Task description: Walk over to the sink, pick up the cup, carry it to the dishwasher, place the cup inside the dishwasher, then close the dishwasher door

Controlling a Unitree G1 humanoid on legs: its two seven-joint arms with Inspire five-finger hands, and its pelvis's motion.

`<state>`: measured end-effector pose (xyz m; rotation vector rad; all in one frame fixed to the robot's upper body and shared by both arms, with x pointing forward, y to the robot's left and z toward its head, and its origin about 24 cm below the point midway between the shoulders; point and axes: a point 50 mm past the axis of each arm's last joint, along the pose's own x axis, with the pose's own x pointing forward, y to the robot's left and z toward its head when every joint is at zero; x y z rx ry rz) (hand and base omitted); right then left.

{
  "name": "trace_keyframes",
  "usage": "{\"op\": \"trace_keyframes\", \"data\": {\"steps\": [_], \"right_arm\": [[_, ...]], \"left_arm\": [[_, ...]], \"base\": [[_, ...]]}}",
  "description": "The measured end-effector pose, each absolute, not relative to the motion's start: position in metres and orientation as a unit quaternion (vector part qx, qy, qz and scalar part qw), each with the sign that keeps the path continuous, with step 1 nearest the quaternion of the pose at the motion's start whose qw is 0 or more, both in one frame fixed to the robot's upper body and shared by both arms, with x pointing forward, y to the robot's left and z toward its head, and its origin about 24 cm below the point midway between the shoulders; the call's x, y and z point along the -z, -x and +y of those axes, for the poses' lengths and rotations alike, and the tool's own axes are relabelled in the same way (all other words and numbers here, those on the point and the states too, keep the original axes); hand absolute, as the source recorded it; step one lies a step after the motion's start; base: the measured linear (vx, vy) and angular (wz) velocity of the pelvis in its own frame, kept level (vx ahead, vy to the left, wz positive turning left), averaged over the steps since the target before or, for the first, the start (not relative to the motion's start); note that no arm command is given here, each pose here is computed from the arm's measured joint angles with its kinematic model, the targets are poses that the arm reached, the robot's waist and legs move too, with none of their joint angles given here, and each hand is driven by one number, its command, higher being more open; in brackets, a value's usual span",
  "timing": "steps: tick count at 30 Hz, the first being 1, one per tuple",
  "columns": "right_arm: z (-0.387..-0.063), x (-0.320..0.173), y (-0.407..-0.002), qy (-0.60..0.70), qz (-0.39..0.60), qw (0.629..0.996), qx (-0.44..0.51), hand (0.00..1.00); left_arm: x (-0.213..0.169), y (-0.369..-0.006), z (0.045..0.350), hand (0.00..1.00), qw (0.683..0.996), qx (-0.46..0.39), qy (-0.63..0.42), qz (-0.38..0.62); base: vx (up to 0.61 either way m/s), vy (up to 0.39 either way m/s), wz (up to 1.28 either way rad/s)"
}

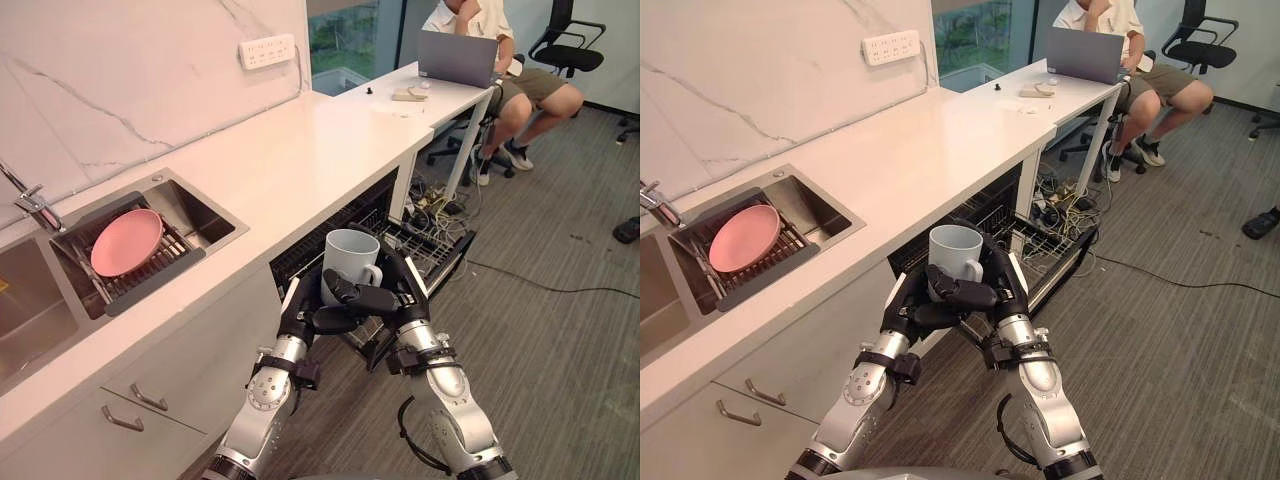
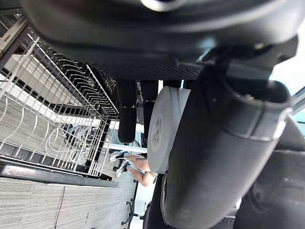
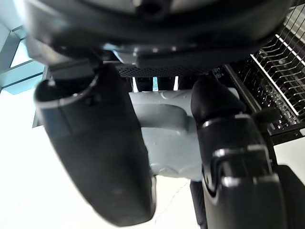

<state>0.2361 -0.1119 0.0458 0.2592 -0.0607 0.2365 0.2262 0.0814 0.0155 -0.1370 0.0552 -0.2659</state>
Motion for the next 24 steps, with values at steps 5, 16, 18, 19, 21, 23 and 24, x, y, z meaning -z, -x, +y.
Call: {"op": "trace_keyframes", "data": {"steps": [5, 16, 18, 19, 21, 23, 24], "right_arm": [[-0.113, -0.045, -0.237, -0.138, -0.028, 0.983, -0.115, 0.3], [-0.151, -0.08, -0.247, -0.068, -0.118, 0.991, 0.003, 0.3], [-0.159, -0.087, -0.246, -0.041, -0.142, 0.989, 0.027, 0.3], [-0.16, -0.088, -0.246, -0.038, -0.146, 0.988, 0.03, 0.3], [-0.165, -0.089, -0.245, -0.023, -0.15, 0.987, 0.044, 0.3], [-0.17, -0.088, -0.244, -0.01, -0.148, 0.987, 0.057, 0.3], [-0.171, -0.087, -0.243, -0.006, -0.146, 0.988, 0.058, 0.3]], "left_arm": [[-0.016, -0.226, 0.082, 0.9, 0.988, 0.134, 0.066, 0.026], [-0.038, -0.221, 0.094, 0.9, 0.993, 0.092, 0.063, -0.032], [-0.035, -0.22, 0.106, 0.9, 0.996, 0.059, 0.06, -0.028], [-0.034, -0.22, 0.11, 0.9, 0.997, 0.05, 0.059, -0.025], [-0.03, -0.217, 0.118, 0.9, 0.998, 0.028, 0.058, -0.017], [-0.024, -0.212, 0.124, 0.9, 0.998, 0.014, 0.057, -0.005], [-0.023, -0.211, 0.125, 0.9, 0.998, 0.012, 0.057, -0.002]], "base": [[-0.02, -0.016, 0.08], [0.0, -0.001, 0.0], [0.0, 0.0, 0.0], [0.0, 0.0, 0.0], [0.0, 0.0, 0.0], [0.0, 0.0, 0.0], [0.0, 0.0, 0.0]]}}
